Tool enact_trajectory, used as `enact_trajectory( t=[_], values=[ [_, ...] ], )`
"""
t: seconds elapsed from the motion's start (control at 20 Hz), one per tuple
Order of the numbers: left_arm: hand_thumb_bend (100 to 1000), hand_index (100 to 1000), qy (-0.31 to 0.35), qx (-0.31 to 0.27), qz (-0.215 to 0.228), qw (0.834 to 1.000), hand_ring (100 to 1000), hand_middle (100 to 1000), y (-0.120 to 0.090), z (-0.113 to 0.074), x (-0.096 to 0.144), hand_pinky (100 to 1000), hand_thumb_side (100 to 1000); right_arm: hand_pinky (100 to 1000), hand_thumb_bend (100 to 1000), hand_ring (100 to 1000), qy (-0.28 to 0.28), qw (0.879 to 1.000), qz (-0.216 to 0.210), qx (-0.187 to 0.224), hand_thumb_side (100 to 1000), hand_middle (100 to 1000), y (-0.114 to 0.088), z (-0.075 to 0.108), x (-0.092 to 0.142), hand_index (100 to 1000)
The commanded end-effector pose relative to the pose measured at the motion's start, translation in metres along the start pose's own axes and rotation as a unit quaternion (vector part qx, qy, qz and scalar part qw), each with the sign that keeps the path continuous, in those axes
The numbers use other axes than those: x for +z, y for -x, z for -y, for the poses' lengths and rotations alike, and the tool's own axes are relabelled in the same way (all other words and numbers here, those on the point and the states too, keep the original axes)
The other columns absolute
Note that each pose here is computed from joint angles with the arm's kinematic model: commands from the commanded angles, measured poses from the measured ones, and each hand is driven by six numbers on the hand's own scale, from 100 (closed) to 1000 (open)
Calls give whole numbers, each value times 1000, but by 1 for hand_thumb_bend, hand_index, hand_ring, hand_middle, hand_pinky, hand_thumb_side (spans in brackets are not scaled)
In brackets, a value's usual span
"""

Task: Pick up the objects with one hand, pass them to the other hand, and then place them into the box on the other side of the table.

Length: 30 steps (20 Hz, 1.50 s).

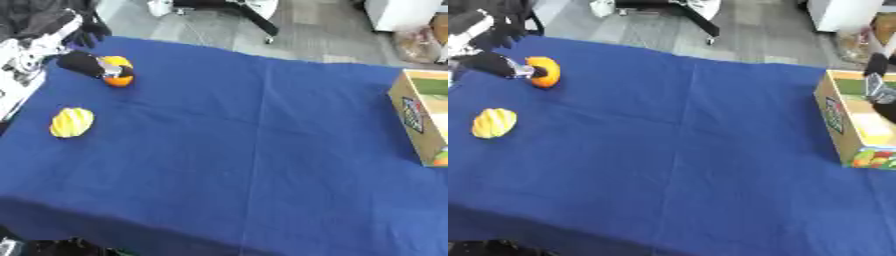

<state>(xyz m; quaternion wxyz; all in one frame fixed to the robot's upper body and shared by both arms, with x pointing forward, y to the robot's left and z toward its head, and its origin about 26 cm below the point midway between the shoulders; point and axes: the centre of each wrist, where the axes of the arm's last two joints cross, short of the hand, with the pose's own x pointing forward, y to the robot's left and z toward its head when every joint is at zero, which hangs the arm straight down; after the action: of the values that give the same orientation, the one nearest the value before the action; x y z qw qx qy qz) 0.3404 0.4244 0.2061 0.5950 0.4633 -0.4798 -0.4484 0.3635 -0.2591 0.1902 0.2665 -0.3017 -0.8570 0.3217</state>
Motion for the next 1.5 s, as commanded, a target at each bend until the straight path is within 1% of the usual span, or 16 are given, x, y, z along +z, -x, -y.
enact_trajectory(
  t=[0.05, 0.2, 0.25, 0.35, 0.5, 0.75, 1.0, 1.2, 1.35, 1.45, 1.5],
  values=[
    [616, 737, 14, -46, -52, 997, 585, 597, 20, -17, 1, 679, 334, 853, 100, 879, 8, 1000, 2, 9, 276, 878, 2, 10, -3, 968],
    [565, 733, 35, -52, -96, 993, 586, 595, 38, -5, -2, 678, 308, 852, 100, 879, 9, 1000, -3, 6, 277, 878, 4, 9, -1, 968],
    [536, 736, 43, -51, -107, 992, 592, 601, 44, 0, -3, 679, 294, 852, 100, 879, 9, 1000, -3, 5, 278, 878, 4, 9, -1, 969],
    [503, 743, 66, -54, -126, 988, 606, 612, 54, 9, -4, 695, 297, 852, 100, 879, 8, 1000, -4, 5, 277, 878, 5, 8, 0, 968],
    [492, 741, 101, -62, -152, 981, 607, 612, 66, 19, -5, 693, 280, 852, 100, 879, 10, 1000, -9, 5, 277, 877, 6, 8, 1, 969],
    [483, 744, 149, -44, -162, 974, 614, 619, 78, 36, -5, 694, 268, 852, 100, 879, 11, 1000, -12, 3, 279, 877, 7, 7, 2, 970],
    [505, 750, 181, -24, -171, 968, 620, 627, 85, 49, -5, 695, 266, 852, 100, 879, 10, 1000, -13, 1, 280, 877, 8, 6, 2, 970],
    [499, 756, 191, -21, -177, 965, 624, 633, 87, 58, -5, 698, 264, 853, 100, 880, 8, 1000, -14, -1, 283, 877, 8, 5, 3, 970],
    [435, 723, 181, -23, -180, 967, 592, 597, 88, 62, -5, 668, 241, 853, 100, 880, 7, 1000, -14, -2, 285, 878, 8, 4, 3, 971],
    [435, 723, 173, -25, -181, 968, 592, 597, 88, 65, -5, 668, 241, 853, 100, 880, 7, 1000, -14, -2, 285, 878, 8, 4, 3, 971],
    [112, 608, 162, -27, -182, 970, 498, 487, 88, 64, -5, 579, 244, 853, 100, 880, 7, 1000, -15, -2, 286, 878, 9, 4, 3, 973]
  ],
)
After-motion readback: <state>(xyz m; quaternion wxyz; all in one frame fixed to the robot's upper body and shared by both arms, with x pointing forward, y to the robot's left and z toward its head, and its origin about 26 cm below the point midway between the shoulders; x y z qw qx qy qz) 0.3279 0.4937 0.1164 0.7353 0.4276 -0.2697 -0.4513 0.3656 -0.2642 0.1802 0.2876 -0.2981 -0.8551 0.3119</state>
